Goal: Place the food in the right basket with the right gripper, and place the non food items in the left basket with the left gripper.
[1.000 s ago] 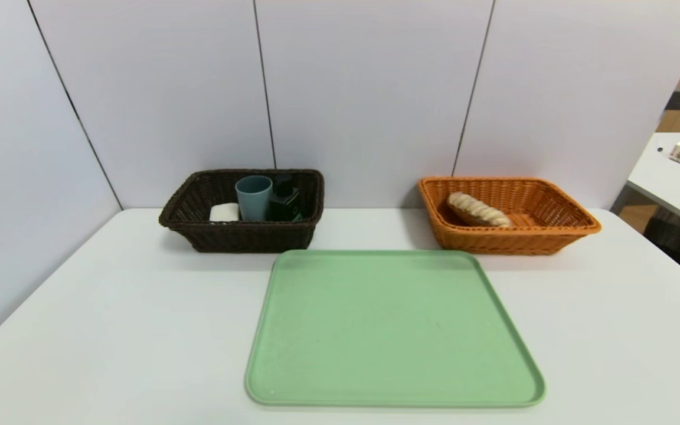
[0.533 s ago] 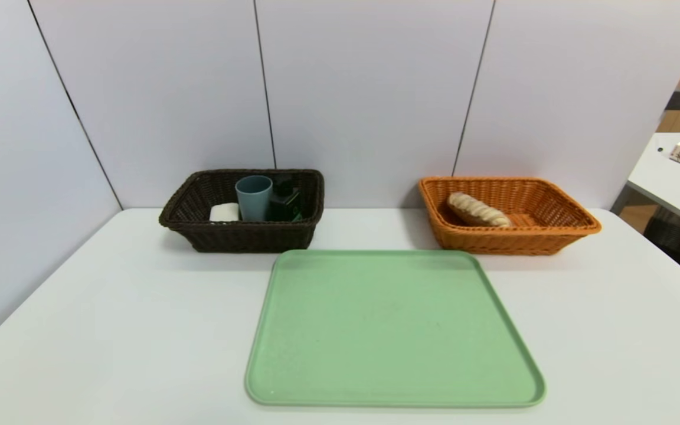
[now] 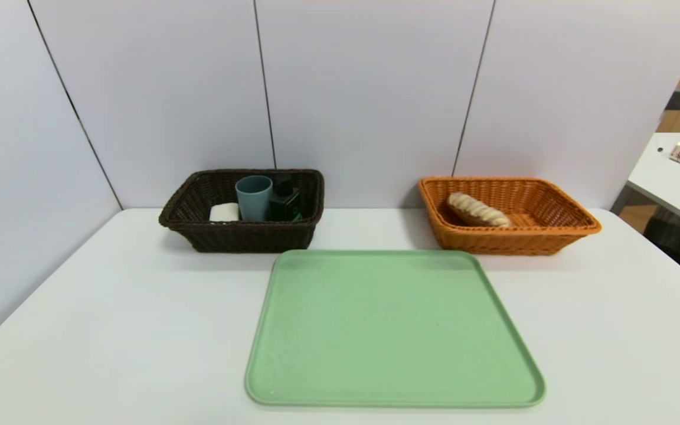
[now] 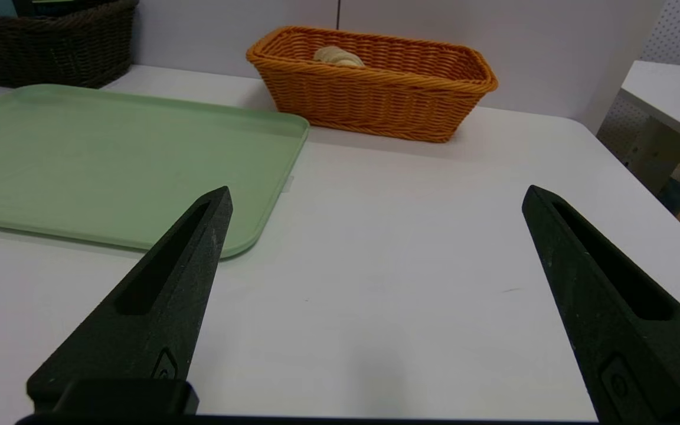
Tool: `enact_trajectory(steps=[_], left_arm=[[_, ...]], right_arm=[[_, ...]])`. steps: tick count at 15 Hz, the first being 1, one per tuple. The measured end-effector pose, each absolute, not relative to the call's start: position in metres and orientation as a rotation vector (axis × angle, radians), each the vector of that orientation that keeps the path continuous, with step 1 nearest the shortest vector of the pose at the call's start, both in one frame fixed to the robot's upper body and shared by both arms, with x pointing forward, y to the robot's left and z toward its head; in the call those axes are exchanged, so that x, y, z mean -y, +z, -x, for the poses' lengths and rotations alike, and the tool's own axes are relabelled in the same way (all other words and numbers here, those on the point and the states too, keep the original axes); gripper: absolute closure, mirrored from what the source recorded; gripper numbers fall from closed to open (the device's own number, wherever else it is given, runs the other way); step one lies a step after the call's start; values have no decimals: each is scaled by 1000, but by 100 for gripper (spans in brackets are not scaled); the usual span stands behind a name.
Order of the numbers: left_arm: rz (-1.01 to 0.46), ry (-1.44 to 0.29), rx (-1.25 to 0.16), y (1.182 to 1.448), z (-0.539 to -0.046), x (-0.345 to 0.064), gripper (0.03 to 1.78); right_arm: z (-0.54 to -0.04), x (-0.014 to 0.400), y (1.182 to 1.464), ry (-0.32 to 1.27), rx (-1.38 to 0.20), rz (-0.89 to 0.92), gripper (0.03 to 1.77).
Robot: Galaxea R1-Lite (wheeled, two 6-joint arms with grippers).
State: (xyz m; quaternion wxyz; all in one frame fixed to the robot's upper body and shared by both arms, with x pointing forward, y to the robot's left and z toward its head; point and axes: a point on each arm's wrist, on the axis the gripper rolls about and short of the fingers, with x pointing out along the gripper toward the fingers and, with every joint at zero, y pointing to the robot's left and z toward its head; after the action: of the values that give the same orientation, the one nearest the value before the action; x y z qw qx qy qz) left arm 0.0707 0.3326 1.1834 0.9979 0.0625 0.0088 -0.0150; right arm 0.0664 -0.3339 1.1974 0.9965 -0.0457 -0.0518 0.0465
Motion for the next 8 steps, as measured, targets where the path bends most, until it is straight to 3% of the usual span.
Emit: enact_trajectory(steps=[8], left_arm=[[-73, -24, 0, 1183, -69, -333, 12]], right_arm=[[-68, 336, 1183, 4, -16, 62, 10]])
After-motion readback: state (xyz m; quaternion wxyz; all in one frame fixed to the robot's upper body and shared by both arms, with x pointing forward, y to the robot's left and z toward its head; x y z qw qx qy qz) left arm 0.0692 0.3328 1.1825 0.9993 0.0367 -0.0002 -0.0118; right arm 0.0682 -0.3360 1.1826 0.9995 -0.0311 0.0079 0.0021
